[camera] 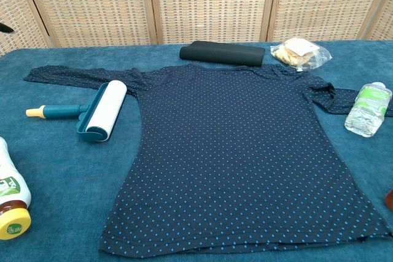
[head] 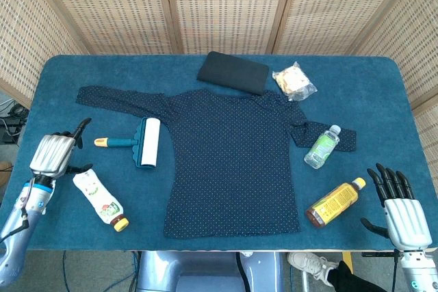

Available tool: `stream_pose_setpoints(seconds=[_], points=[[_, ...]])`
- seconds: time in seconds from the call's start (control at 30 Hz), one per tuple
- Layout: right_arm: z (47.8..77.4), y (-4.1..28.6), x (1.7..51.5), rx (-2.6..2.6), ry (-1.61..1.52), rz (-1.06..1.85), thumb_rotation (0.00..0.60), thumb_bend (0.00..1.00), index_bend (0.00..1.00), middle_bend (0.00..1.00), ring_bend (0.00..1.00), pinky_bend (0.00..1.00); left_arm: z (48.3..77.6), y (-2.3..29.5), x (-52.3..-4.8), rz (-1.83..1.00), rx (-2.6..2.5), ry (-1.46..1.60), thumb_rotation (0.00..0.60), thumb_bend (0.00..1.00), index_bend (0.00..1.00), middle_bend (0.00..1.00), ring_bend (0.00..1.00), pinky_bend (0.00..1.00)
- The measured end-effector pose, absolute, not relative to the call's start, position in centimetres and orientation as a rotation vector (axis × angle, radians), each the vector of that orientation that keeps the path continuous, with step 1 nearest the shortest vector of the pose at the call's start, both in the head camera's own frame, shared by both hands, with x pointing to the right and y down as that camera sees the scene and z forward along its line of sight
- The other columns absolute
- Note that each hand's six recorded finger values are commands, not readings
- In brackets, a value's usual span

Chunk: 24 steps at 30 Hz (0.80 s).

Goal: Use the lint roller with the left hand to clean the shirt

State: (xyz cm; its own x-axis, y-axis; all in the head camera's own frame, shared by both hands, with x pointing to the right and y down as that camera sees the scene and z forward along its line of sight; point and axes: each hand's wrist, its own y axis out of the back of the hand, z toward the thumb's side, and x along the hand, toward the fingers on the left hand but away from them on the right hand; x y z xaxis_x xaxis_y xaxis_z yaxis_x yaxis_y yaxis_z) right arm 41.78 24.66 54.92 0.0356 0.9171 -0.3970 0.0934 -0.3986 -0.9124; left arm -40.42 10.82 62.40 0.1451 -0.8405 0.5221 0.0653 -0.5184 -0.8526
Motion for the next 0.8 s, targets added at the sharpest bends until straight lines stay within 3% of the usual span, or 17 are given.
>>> stream_pose_setpoints(seconds=[0.23,0.8], points=[[55.2,24.6,42.0,-1.584,-1.046,1.455,0.6,0.09,0.0,0.0,0.0,0.0,65.0,8.0,-39.7,-1.533,-1.693,0.698,0.6,0.28,0.35,0.74,0.59,0.58],[55.5,24.5,42.5,-1.567,-1.048,1.473,0.6,0.09,0.0,0.0,0.0,0.0,69.6,6.2,-38.8,-1.642,-1.672,0.544,0.6,0.29,0.35,0.75,0.6,0.59]])
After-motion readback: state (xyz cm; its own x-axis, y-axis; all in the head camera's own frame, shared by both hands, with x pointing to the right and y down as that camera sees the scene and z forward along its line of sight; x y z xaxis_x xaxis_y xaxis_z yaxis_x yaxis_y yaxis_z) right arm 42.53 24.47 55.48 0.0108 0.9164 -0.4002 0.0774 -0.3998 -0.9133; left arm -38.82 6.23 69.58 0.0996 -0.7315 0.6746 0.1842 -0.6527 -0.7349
